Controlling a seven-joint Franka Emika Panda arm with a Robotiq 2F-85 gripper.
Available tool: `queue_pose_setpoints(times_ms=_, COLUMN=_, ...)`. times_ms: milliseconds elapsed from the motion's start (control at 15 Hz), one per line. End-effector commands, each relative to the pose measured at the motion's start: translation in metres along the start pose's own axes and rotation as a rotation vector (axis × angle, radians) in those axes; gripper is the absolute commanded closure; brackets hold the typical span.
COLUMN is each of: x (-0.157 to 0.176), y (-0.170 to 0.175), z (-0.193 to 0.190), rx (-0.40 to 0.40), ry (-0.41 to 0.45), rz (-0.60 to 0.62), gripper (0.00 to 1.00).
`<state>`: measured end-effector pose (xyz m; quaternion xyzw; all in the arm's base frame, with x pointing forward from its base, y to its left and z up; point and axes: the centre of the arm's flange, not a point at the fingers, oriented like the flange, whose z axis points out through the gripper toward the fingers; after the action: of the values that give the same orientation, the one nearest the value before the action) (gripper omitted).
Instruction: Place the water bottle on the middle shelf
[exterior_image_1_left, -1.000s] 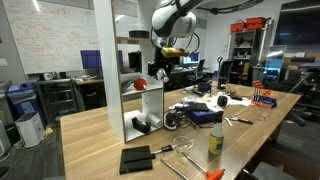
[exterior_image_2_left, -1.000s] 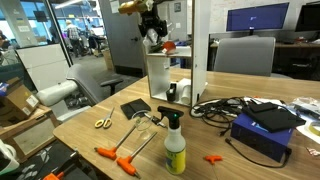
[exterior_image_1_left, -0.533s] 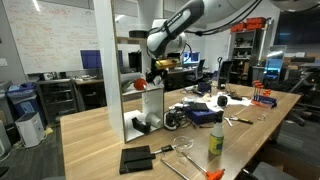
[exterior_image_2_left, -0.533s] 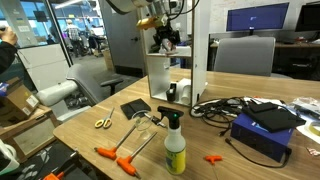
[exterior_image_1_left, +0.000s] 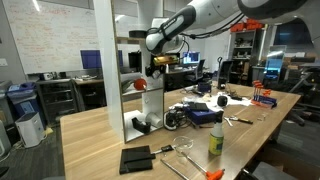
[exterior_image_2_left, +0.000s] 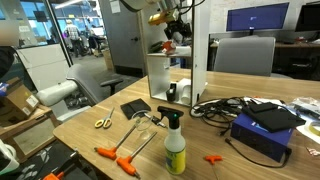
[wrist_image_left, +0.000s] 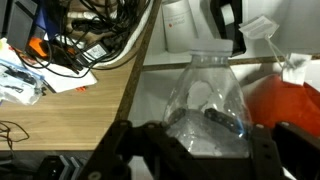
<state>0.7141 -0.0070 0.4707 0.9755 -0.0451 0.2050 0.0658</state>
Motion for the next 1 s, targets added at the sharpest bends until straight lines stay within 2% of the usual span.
queue_pose_setpoints(times_ms=0, x=0.018, y=-0.006, z=-0.001, rx=-0.018, ry=0.072, rz=0.095, gripper=0.87)
queue_pose_setpoints(times_ms=200, x=0.021, y=-0.012, z=0.009, rx=-0.021, ry=0.087, rz=0.179, gripper=0.87)
queue_pose_setpoints(times_ms=467, x=0.023, y=-0.021, z=0.024, rx=-0.033, ry=0.074, rz=0.224, gripper=0.88)
queue_pose_setpoints(times_ms=533, x=0.023, y=-0.022, z=0.029, rx=-0.040, ry=0.060, rz=0.235, gripper=0.62)
queue_pose_setpoints(times_ms=600, x=0.023, y=-0.023, z=0.031, rx=-0.045, ry=0.054, rz=0.240, gripper=0.61)
queue_pose_setpoints(times_ms=667, x=0.023, y=-0.023, z=0.035, rx=-0.047, ry=0.049, rz=0.246, gripper=0.56)
queue_pose_setpoints(times_ms=933, x=0.023, y=-0.021, z=0.040, rx=-0.055, ry=0.035, rz=0.258, gripper=0.17)
